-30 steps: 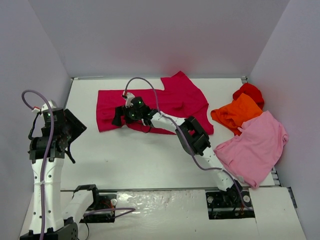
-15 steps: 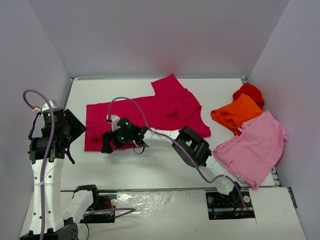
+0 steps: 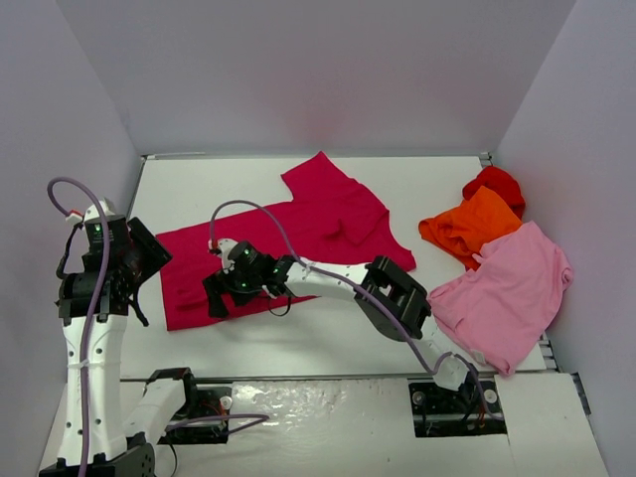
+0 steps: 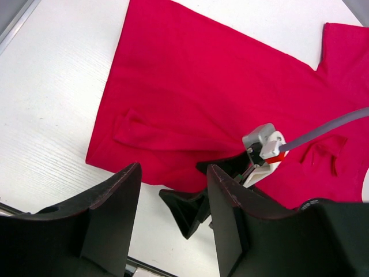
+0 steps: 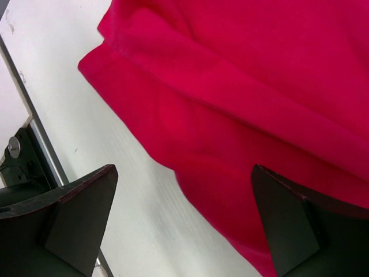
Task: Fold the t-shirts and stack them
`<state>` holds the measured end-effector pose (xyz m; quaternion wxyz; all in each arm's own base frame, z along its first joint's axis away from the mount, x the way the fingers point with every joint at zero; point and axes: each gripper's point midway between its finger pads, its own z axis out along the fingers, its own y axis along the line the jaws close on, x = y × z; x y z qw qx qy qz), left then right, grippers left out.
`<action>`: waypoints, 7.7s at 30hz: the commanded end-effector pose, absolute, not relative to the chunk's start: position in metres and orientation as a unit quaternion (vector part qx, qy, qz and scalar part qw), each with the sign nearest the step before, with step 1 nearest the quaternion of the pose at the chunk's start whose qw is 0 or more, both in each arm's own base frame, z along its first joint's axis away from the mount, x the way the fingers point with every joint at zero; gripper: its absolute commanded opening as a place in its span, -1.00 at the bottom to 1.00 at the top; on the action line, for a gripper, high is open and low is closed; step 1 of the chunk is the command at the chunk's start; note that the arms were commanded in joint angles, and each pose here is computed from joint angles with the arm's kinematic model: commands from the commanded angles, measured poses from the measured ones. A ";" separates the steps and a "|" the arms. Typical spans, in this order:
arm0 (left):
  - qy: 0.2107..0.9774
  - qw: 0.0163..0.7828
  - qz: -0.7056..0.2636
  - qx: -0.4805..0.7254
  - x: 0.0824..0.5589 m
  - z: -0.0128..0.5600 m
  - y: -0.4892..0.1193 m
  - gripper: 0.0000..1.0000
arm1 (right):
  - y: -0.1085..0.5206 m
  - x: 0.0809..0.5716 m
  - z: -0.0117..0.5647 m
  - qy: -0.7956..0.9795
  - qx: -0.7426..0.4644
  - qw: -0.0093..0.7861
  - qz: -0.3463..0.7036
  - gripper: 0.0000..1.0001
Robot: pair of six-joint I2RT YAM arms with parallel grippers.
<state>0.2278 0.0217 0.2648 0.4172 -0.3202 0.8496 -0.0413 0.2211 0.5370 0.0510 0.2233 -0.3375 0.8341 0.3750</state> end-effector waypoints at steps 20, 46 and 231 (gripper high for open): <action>0.836 0.444 -0.038 -0.319 0.234 0.281 0.027 -0.07 | 0.559 0.278 0.086 0.810 -0.310 0.291 0.403 0.96; 0.882 0.359 -0.141 -0.269 0.257 0.237 -0.018 -0.18 | 0.296 0.440 0.151 0.864 -0.099 0.490 -0.066 -0.83; 0.988 0.057 -0.084 -0.112 0.282 0.018 -0.137 -1.00 | 0.108 0.496 0.145 0.853 0.081 0.436 -0.274 -1.00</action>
